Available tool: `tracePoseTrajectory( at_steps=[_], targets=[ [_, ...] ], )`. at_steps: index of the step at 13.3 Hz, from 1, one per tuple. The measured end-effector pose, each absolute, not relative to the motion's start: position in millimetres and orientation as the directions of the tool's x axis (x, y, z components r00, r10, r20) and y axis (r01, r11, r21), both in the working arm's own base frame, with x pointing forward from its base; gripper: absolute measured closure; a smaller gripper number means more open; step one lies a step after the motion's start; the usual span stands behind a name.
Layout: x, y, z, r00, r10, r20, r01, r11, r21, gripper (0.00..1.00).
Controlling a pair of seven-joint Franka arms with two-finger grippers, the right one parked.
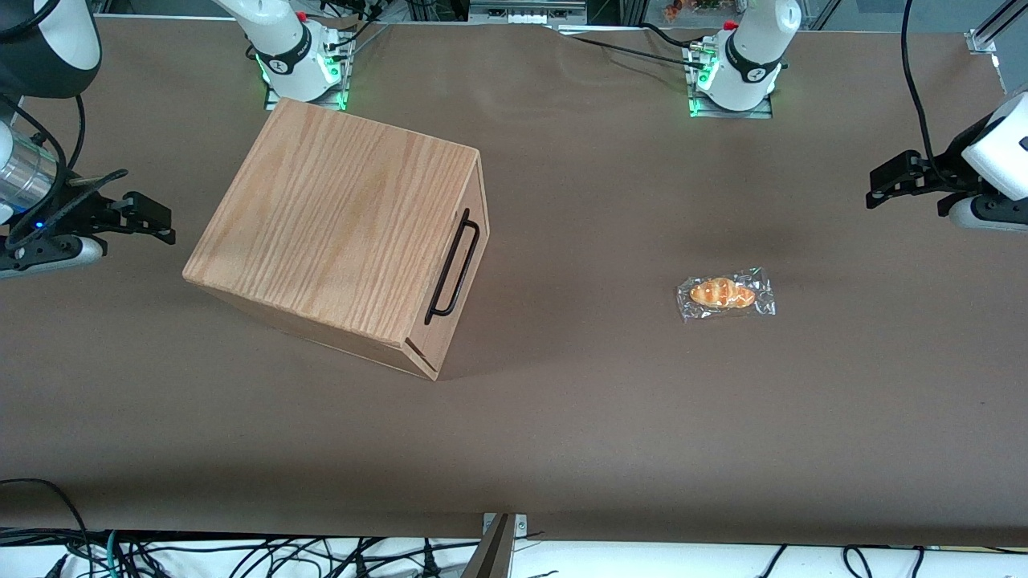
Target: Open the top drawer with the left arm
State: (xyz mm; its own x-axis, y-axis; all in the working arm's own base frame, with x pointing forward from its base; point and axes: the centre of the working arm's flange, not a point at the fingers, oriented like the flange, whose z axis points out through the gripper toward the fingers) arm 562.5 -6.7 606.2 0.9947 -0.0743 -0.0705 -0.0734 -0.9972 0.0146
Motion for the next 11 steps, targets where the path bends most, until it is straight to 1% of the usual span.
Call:
tracePoseTrajectory(
  at_steps=[9, 11],
  targets=[
    [562.6, -6.7, 606.1, 0.995, -0.074, -0.071, -0.073, -0.997, 0.015, 0.0],
    [563.4, -7.4, 604.4, 0.995, -0.073, -0.073, -0.07, -0.997, 0.035, 0.0]
  ],
)
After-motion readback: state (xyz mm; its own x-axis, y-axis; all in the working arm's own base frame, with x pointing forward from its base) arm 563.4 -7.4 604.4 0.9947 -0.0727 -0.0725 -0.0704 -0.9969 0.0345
